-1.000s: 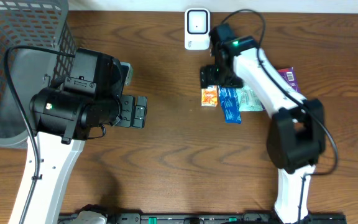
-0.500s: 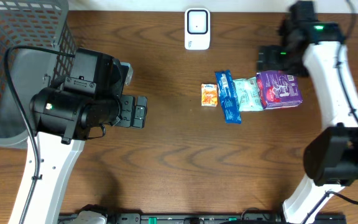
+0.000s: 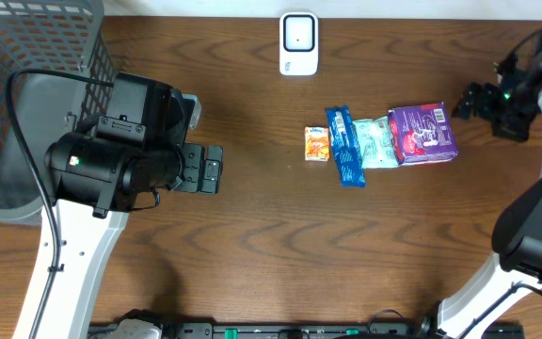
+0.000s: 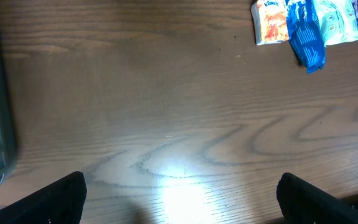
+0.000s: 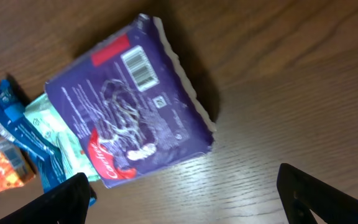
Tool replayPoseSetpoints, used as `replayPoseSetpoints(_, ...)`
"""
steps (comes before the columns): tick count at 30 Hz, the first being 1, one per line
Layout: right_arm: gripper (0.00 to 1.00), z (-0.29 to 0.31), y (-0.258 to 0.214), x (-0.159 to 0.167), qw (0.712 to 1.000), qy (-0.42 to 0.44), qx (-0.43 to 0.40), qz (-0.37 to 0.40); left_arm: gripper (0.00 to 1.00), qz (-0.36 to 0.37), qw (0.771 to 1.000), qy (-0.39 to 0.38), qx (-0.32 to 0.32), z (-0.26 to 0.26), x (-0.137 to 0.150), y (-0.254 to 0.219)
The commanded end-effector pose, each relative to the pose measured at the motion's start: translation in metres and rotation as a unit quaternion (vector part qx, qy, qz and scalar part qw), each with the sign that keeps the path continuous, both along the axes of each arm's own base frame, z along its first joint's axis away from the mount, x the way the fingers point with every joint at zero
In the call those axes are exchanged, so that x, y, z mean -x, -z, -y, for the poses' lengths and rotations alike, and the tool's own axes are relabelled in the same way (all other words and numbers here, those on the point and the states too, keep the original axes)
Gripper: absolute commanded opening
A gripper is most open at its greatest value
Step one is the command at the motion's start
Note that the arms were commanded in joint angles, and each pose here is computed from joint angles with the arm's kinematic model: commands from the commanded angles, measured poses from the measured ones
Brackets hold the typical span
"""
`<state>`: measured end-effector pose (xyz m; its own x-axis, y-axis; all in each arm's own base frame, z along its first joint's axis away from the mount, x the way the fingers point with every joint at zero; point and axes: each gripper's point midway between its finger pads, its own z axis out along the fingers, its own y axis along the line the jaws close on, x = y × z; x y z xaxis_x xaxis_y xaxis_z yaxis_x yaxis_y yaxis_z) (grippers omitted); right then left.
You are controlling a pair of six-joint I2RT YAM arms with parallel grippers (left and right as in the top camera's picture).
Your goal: Scan the item barcode
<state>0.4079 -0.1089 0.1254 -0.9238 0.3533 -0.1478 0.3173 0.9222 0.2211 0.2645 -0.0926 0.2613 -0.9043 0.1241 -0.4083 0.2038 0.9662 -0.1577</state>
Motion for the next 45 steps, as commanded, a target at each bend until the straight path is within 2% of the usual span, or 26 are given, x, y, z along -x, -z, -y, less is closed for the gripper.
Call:
replayPoseSetpoints(1, 0.93, -0.01, 0.013, 0.009, 0.997, -0.042, -0.058, 0.007, 0.98, 0.003, 1.0, -0.006, -0.005, -0.003, -0.002, -0.002)
replayPoseSetpoints(6, 0.92, -0.008, 0.04, 0.013, 0.993, -0.022, -0.112, 0.028, 0.98, 0.003, 1.0, -0.006, -0.005, -0.003, -0.002, -0.002)
replayPoseSetpoints(15, 0.85, -0.041, 0.082, 0.013, 0.975, -0.019, -0.206, 0.081, 0.98, 0.003, 1.0, -0.006, -0.005, -0.003, -0.002, -0.002)
replayPoseSetpoints(18, 0.84, -0.053, 0.09, 0.015, 0.971, -0.028, -0.22, 0.087, 0.98, 0.003, 1.0, -0.006, -0.005, -0.003, -0.002, -0.002)
replayPoseSetpoints(21, 0.79, -0.058, 0.096, 0.019, 0.971, -0.028, -0.224, 0.082, 0.98, 0.003, 1.0, -0.006, -0.005, -0.003, -0.002, -0.002)
replayPoseSetpoints(23, 0.7, -0.059, 0.097, 0.021, 0.971, -0.027, -0.224, 0.079, 0.98, 0.003, 1.0, -0.006, -0.005, -0.003, -0.002, -0.002)
replayPoseSetpoints(25, 0.56, -0.058, 0.098, 0.021, 0.971, -0.026, -0.223, 0.078, 0.98, 0.003, 1.0, -0.006, -0.005, -0.003, -0.002, -0.002)
replayPoseSetpoints(26, 0.45, -0.058, 0.098, 0.021, 0.971, -0.026, -0.223, 0.078, 0.98, 0.003, 1.0, -0.006, -0.005, -0.003, -0.002, -0.002)
replayPoseSetpoints(29, 0.01, -0.057, 0.098, 0.021, 0.972, -0.025, -0.222, 0.078, 0.98, 0.003, 1.0, -0.006, -0.005, -0.003, -0.002, -0.002)
replayPoseSetpoints(38, 0.01, -0.049, 0.074, 0.013, 0.974, 0.002, -0.214, 0.078, 0.98, 0.003, 1.0, -0.006, -0.005, -0.003, -0.002, -0.002)
replayPoseSetpoints(41, 0.01, -0.033, 0.057, 0.013, 0.984, 0.016, -0.162, 0.07, 0.98, 0.003, 1.0, -0.006, -0.005, -0.003, -0.002, -0.002)
replayPoseSetpoints(45, 0.01, -0.003, 0.027, 0.017, 0.996, 0.054, -0.044, 0.058, 0.98, 0.003, 1.0, -0.006, -0.005, -0.003, -0.002, -0.002)
